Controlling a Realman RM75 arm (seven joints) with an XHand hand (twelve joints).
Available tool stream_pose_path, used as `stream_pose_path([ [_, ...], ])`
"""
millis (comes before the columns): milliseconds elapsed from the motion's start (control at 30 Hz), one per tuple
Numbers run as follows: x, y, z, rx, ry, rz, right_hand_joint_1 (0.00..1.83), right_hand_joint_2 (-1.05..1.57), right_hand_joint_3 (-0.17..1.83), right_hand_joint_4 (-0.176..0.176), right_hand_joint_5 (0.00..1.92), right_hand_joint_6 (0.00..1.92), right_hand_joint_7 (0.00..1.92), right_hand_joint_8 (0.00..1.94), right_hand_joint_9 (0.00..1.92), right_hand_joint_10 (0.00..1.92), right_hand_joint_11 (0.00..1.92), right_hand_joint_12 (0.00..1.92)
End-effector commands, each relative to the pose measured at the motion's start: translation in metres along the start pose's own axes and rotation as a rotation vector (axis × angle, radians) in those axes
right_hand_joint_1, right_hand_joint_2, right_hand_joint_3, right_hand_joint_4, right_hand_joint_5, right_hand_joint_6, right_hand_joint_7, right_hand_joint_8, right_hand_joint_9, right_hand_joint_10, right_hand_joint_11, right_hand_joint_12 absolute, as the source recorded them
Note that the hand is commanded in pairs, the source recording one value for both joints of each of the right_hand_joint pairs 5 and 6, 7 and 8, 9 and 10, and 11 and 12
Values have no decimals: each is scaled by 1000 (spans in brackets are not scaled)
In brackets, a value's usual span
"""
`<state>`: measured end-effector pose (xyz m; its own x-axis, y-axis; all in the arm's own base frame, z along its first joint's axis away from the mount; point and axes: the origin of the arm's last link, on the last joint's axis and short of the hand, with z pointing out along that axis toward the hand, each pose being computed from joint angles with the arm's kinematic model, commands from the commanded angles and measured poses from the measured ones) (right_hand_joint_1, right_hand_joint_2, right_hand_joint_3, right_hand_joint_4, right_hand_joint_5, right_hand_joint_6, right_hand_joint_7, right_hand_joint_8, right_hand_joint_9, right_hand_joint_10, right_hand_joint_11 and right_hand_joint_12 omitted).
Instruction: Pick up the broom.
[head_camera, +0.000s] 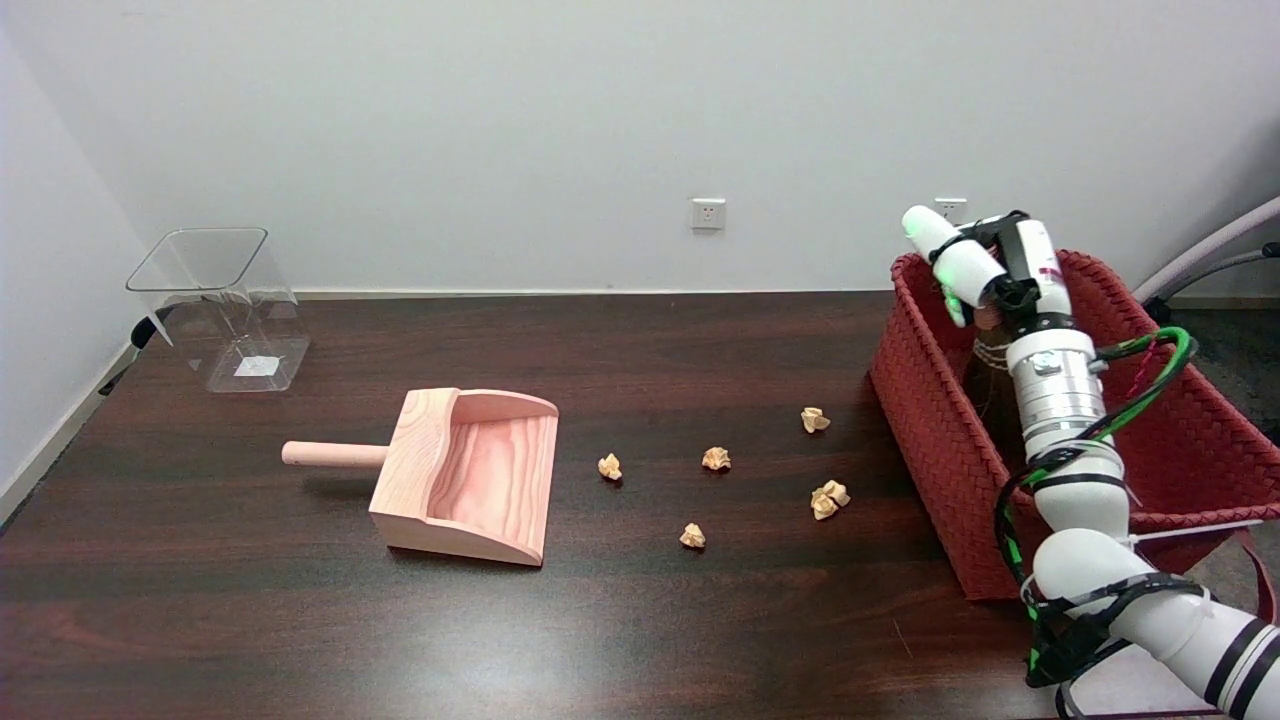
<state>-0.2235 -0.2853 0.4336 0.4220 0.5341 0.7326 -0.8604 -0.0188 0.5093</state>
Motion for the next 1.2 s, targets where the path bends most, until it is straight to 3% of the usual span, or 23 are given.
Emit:
stream_pose_path([
  [33, 26, -31, -16, 133, 213, 31, 895, 1086, -58, 0, 1920, 1920, 1920, 1920, 1920, 1920, 1920, 1920],
  [367, 28, -70, -36, 179, 329, -73, 913, 1131, 140, 0, 1920, 1920, 1920, 1920, 1920, 1920, 1920, 1920],
  [900, 6, -117, -46, 264, 407, 85, 939, 1271, 426, 0, 1920, 1920, 1920, 1920, 1920, 1920, 1920, 1920],
  [1200, 1, -144, -47, 395, 450, 89, 878, 1513, 429, 0, 1920, 1920, 1920, 1920, 1920, 1920, 1920, 1920],
])
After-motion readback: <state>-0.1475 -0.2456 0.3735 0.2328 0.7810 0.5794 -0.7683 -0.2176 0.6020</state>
